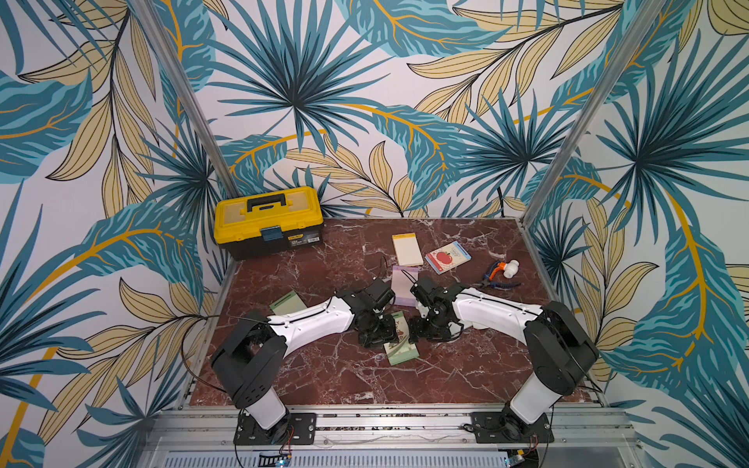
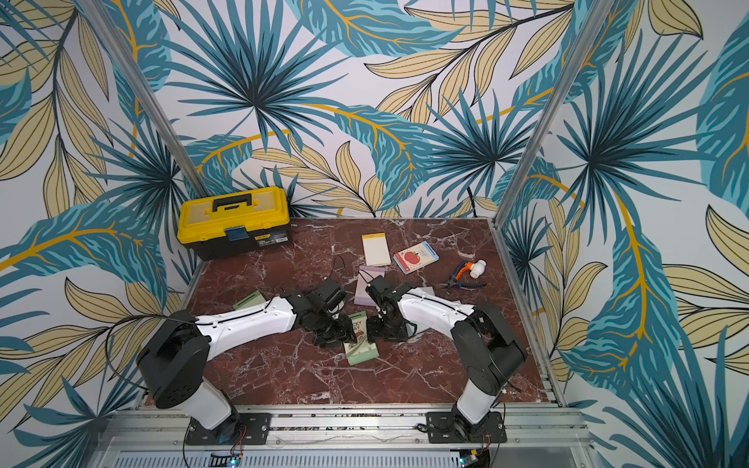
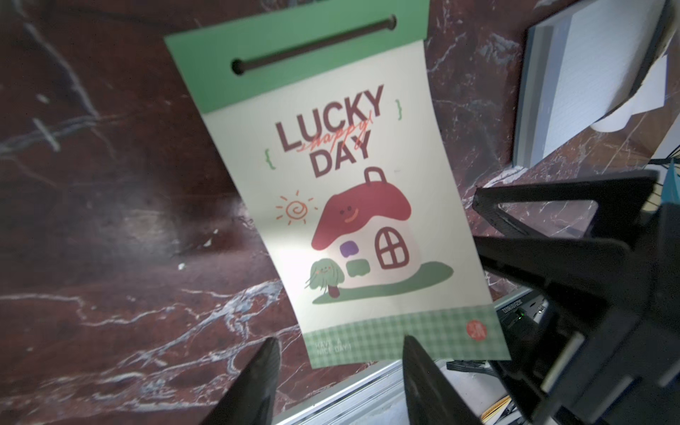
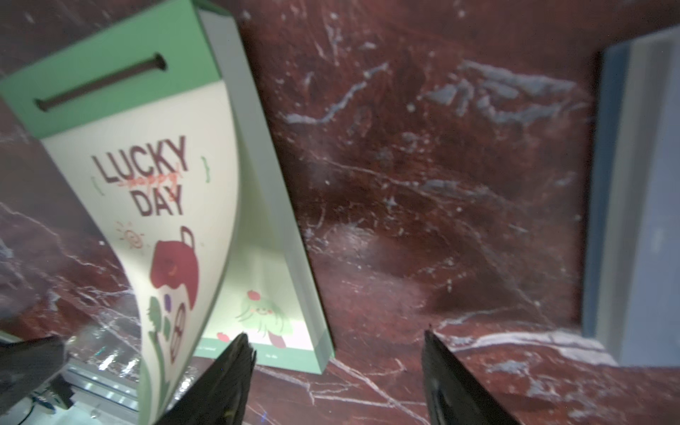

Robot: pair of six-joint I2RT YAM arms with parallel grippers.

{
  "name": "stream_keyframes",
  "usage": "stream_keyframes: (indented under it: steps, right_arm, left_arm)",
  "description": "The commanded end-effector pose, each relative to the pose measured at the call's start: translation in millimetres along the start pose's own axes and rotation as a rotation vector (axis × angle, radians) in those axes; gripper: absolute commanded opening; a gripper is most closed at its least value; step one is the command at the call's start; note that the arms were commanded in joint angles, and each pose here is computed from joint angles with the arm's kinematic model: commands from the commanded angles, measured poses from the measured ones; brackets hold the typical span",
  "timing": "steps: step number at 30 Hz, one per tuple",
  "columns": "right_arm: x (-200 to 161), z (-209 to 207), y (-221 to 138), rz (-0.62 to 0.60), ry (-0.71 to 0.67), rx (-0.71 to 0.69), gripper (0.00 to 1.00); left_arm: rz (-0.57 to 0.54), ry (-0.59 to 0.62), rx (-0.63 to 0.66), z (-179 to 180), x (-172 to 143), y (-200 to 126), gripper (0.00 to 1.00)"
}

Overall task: Tear off pages from different memo pads
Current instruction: Pick up the memo pad from the center of the board.

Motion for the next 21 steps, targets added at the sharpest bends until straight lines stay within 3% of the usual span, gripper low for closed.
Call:
stream_keyframes:
  steps: [1,5,14,18,21]
  right_arm:
    - [-2,7,-4,-0.02,0.039,0.075,0.74]
    - [-1,8,-5,-0.022,0.068,0.077,0.74]
    - [5,16,-8,0.001,0.081,0.098,0.74]
    - [7,20,-8,0.014,0.072,0.119,0.74]
    - [6,21,-7,0.035,0.059,0.119,0.74]
  left_arm:
    - [-0.014,0.04,0.025,1,0,-15,0.56]
    - [-0.053,0.108,-0.064,-10,0,-35,0.57]
    - [-0.065,0.422,-0.224,-26,-4,-62,0.55]
    - [-0.037,0.531,-0.189,-22,-4,-58,0.54]
    - [-0.081,0.601,-0.113,-16,0,-57,0.54]
Point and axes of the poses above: each gripper's point midway between its finger pads, its own y axis out along the fingers, its own z axis along the line the jaws close on, x = y × z, the point moved 8 cm from there along -y, back along the fingers, and after that the axes turned 2 degrees about y, right-handed, at the moved point
